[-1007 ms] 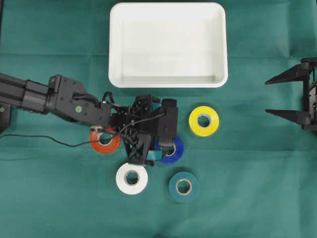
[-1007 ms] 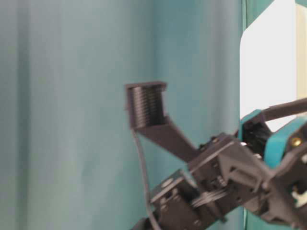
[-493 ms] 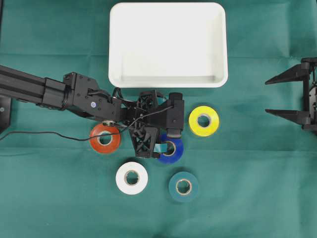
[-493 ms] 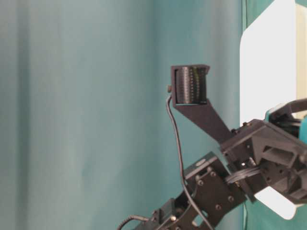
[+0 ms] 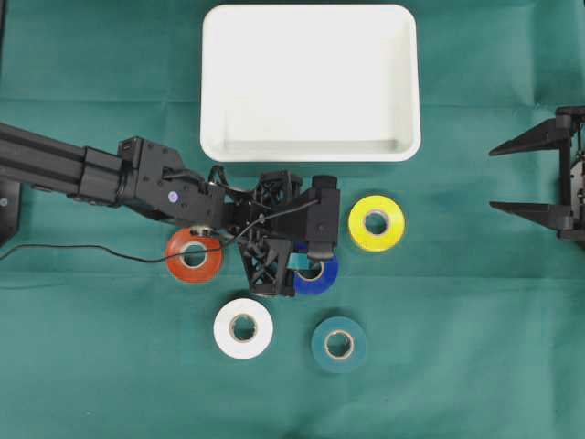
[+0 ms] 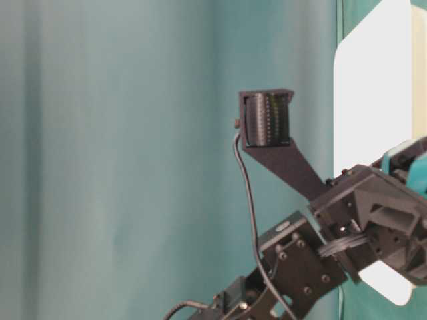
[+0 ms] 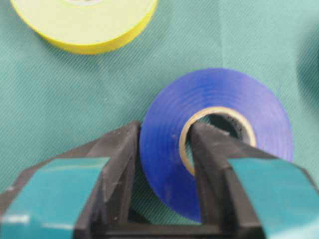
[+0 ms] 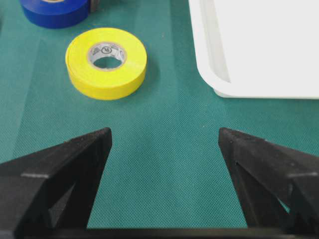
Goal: Put the tape into the white case with the left arm.
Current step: 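Lower the left gripper into the blue tape roll's hole and close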
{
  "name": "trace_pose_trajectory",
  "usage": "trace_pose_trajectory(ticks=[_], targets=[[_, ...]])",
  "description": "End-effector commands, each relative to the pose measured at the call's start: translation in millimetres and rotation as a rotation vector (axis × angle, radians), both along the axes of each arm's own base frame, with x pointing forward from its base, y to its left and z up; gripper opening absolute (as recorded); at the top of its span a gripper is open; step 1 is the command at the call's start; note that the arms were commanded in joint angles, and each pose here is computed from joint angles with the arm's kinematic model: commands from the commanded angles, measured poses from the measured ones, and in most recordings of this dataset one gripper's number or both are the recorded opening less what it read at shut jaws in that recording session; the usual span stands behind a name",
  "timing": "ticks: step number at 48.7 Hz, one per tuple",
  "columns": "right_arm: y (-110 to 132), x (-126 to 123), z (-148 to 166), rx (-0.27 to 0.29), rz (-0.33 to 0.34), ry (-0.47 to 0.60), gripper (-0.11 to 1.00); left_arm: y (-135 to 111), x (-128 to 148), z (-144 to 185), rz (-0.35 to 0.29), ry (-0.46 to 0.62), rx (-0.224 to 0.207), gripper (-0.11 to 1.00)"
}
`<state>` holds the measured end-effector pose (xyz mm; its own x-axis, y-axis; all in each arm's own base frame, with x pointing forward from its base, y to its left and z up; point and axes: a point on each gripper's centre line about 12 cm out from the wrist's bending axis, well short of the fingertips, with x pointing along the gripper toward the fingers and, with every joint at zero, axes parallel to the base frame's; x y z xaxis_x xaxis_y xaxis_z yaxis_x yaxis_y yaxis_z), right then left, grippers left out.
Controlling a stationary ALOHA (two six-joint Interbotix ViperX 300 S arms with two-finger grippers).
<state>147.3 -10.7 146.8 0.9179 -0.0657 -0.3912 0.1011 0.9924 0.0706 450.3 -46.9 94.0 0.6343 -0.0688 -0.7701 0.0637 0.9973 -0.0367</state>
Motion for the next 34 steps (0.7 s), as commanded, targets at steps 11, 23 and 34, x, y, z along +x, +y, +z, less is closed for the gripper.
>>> trace_pose_trajectory(ticks=[11, 23, 34], targets=[[-0.3, 2.2, 3.8, -0.002, 0.000, -0.014, 0.62, -10.8, 2.0, 30.9, -0.025, -0.041, -0.004, 0.28], [-0.3, 1.7, 4.3, -0.003, 0.000, -0.020, 0.62, -28.5, -0.6, 79.9, -0.067, -0.053, -0.007, 0.28], [-0.2, 0.8, 5.5, -0.004, 0.000, -0.032, 0.62, -26.3, -7.6, 116.4, -0.065, -0.051, -0.009, 0.28]])
